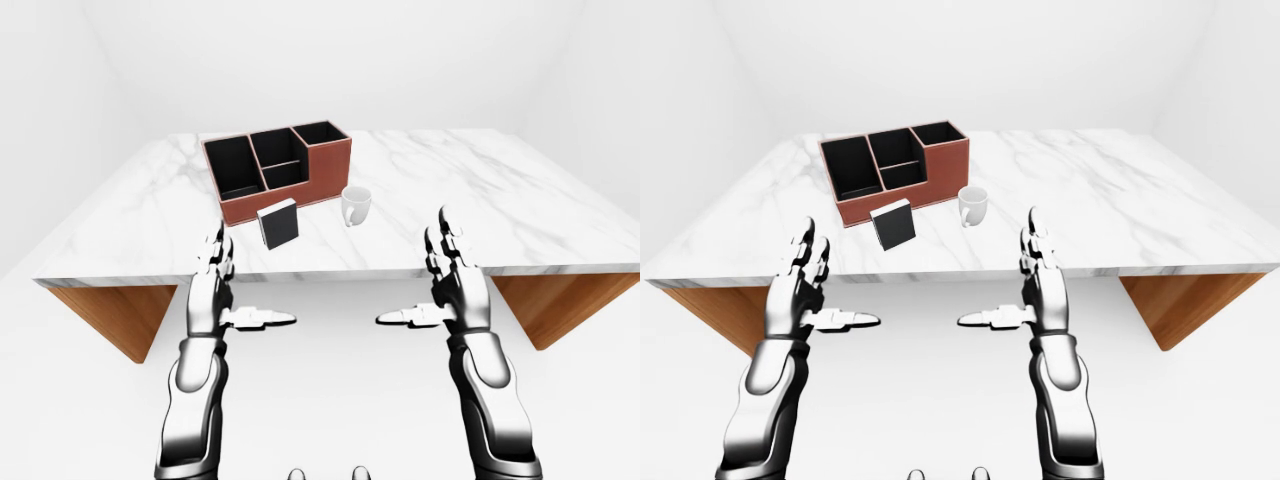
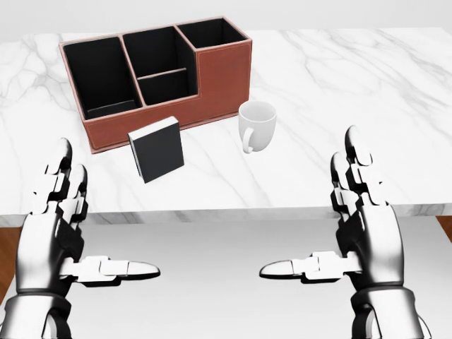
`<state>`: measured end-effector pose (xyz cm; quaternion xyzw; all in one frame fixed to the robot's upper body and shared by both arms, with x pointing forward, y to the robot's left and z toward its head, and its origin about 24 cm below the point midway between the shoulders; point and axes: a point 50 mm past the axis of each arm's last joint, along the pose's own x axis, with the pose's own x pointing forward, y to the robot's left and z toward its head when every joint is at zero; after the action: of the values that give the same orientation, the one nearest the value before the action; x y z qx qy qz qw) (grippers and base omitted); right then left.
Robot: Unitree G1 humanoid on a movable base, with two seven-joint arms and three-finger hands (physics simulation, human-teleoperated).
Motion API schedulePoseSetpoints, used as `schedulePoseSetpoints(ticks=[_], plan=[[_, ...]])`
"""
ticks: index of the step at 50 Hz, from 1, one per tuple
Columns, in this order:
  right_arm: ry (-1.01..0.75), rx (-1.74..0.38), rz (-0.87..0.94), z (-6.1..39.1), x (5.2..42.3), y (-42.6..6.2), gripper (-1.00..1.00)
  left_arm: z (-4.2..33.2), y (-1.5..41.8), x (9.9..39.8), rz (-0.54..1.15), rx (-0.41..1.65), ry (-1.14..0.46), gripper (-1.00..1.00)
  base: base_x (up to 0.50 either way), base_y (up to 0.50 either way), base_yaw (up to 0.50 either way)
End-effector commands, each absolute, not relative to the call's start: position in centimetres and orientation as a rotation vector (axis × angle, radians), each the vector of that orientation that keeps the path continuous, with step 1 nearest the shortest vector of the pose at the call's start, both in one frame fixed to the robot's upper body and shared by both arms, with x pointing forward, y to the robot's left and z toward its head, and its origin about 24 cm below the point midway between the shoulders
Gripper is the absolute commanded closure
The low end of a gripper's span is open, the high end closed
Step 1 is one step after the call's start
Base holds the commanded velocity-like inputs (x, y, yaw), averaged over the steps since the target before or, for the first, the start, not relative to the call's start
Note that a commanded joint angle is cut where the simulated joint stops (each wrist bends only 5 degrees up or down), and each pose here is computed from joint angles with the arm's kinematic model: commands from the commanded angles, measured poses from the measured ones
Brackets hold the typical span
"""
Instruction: Pick up the book and place it in the front compartment of the caddy.
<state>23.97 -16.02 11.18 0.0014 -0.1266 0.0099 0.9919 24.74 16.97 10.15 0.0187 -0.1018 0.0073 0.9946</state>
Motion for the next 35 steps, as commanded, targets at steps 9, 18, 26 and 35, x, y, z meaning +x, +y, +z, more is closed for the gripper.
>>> schedulePoseSetpoints(ticks=[9, 18, 26, 35], plan=[[-0.332, -0.002, 0.021, 12.93, 23.3, -16.01, -1.0, 12.51, 17.06, 23.95, 0.008, 0.052, -0.308, -1.0, 0.0, 0.0, 0.0], [-0.343, 0.016, 0.036, 13.14, 23.22, -15.96, -1.0, 12.27, 17.0, 24.04, 0.005, 0.052, -0.297, -1.0, 0.0, 0.0, 0.0], [-0.362, -0.013, 0.05, 13.58, 22.86, -15.71, -1.0, 12.31, 16.98, 24.02, 0.003, 0.05, -0.299, -1.0, 0.0, 0.3, 0.0], [-0.357, -0.008, 0.048, 13.46, 22.86, -15.68, -1.0, 12.39, 16.99, 23.95, 0.004, 0.05, -0.303, -1.0, 0.0, 0.5, 0.0]])
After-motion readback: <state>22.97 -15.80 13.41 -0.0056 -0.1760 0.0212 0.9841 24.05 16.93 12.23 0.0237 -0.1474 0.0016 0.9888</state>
